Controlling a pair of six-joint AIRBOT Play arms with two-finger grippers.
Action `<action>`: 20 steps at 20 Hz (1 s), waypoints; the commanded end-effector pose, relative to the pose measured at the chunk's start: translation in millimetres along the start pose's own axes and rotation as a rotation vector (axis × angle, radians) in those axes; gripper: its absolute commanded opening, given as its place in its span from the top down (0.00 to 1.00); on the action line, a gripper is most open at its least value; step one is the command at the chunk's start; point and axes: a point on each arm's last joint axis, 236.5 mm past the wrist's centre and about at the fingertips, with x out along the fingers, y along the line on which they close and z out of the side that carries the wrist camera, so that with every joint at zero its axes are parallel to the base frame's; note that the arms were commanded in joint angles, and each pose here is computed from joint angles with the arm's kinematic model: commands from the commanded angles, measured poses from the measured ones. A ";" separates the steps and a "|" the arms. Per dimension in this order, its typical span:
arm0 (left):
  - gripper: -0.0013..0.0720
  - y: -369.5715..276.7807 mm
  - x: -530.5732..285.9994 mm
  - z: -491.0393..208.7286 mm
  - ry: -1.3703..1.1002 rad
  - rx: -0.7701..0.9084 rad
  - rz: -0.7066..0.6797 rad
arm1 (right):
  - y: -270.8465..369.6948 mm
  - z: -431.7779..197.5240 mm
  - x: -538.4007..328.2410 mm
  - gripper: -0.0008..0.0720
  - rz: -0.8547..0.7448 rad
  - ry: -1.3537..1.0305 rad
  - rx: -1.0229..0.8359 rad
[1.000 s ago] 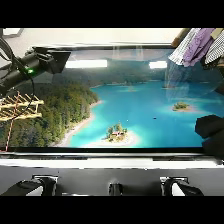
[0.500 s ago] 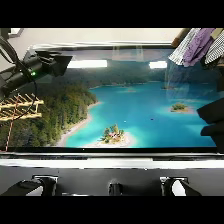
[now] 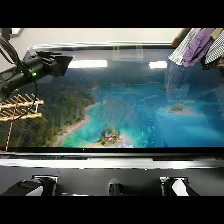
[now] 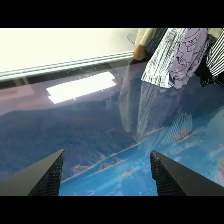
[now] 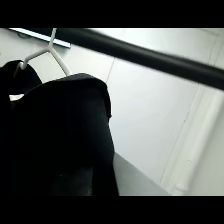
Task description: Fold the clothes and pants, and hang the long-sleeved shirts on hangers.
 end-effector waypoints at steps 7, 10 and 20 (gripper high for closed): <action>0.15 -0.3 0.3 -0.4 0.001 -0.001 -0.001 | -11.9 -39.6 -6.5 0.78 -0.023 0.178 0.155; 0.15 0.0 0.2 -0.3 0.000 -0.001 0.000 | -40.3 -16.4 -23.0 0.28 -0.041 0.132 0.205; 0.15 2.7 -1.0 0.4 -0.001 -0.075 0.006 | 31.1 91.4 -89.5 0.11 0.558 -0.006 0.939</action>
